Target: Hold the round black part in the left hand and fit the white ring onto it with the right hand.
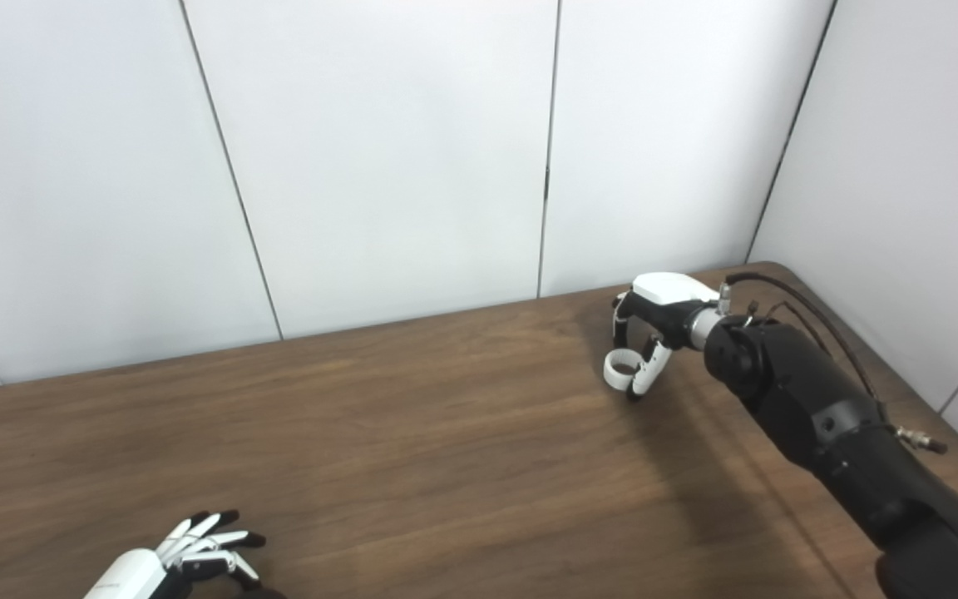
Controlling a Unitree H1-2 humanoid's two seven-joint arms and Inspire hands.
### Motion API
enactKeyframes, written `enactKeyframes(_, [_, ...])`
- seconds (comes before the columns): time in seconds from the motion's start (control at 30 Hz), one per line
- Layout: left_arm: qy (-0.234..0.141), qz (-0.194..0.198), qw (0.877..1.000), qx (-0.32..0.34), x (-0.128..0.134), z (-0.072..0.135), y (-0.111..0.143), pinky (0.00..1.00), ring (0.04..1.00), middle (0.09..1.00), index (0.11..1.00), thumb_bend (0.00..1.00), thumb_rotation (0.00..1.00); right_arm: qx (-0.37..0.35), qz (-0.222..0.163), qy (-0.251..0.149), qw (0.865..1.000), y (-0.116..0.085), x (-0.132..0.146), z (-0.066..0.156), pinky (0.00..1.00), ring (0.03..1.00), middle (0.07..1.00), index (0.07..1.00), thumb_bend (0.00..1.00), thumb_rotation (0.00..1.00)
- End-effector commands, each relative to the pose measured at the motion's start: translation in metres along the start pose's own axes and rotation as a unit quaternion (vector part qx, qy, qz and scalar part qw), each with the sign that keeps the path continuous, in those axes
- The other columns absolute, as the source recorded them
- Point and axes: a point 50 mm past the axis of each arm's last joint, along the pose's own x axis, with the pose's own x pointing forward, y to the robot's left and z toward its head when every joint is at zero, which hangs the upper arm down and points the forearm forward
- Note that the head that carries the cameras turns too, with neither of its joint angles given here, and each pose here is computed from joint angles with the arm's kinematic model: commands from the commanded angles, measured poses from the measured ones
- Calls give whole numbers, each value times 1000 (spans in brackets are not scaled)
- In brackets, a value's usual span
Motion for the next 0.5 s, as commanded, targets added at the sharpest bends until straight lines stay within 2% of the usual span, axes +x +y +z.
enactKeyframes(0.0, [-23,31,999,5,2,7,14,1000,953,822,480,517,40,-16,0,13,1000,-1,-2,-9,902,984,907,481,523,124])
enactKeyframes(0.27, [-22,28,999,7,7,7,13,1000,954,822,480,517,40,-5,-12,0,1000,-5,-5,-9,904,986,905,480,522,124])
enactKeyframes(0.47, [0,19,1000,12,28,2,9,1000,952,833,481,517,40,20,-35,-44,998,-35,-18,7,926,997,915,478,522,121])
